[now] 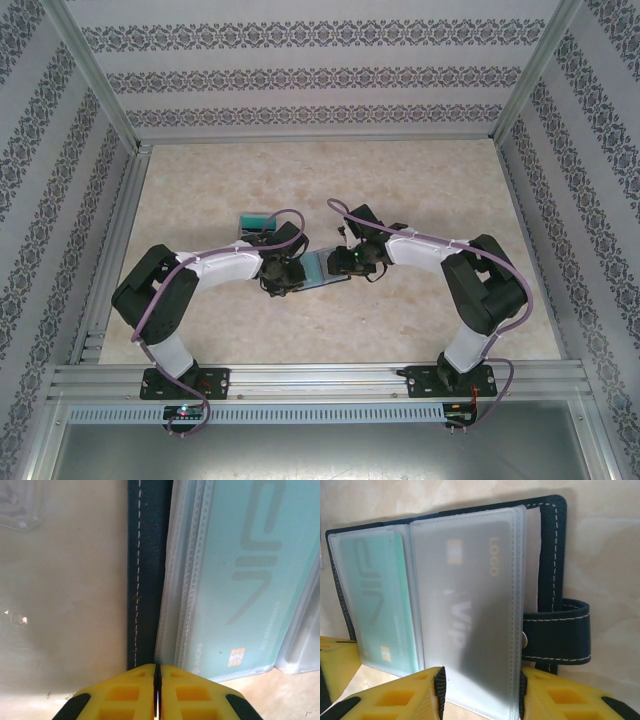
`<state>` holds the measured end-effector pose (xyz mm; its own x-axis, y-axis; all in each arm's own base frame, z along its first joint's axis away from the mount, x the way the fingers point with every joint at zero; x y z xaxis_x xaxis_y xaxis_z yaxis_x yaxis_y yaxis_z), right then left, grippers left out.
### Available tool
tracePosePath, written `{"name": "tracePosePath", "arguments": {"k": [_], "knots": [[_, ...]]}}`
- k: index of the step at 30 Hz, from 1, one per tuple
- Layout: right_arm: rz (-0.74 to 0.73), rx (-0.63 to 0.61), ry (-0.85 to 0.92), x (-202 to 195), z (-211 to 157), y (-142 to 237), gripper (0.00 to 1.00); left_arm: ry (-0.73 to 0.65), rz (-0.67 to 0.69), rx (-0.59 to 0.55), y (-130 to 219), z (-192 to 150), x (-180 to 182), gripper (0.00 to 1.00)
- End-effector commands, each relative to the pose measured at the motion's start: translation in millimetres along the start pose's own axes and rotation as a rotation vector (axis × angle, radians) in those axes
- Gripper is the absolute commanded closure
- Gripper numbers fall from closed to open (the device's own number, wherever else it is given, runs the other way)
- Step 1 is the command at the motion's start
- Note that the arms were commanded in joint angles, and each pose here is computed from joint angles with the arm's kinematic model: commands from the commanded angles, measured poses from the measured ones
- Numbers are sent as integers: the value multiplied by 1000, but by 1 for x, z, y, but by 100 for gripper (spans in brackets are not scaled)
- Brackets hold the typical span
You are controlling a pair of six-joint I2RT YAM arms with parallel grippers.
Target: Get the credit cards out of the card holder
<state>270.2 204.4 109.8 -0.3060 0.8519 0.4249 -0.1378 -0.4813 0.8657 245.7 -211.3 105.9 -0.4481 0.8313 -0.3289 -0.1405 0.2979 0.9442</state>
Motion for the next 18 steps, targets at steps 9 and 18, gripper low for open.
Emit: {"name": "tracePosePath", "arguments": {"k": [9, 18], "knots": [[-38, -71, 40, 9, 9, 20, 56, -68, 84, 5, -4, 0, 2, 89], [-9, -39, 37, 10, 10, 9, 56, -67, 76, 9, -2, -1, 1, 89]]}}
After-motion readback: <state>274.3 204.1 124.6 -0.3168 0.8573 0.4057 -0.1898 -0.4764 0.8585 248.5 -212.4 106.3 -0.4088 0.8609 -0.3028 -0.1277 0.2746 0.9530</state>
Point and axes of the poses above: each hand's point on the last joint's axis, 136 mm out from that joint toward the fingers, its own y axis back along the fingers, its own x axis along the line the jaws close on, z = x × y, the point moved 9 cm from there along y, back along the fingers, and after that the axes turned 9 degrees about y, right-handed, at the moved point
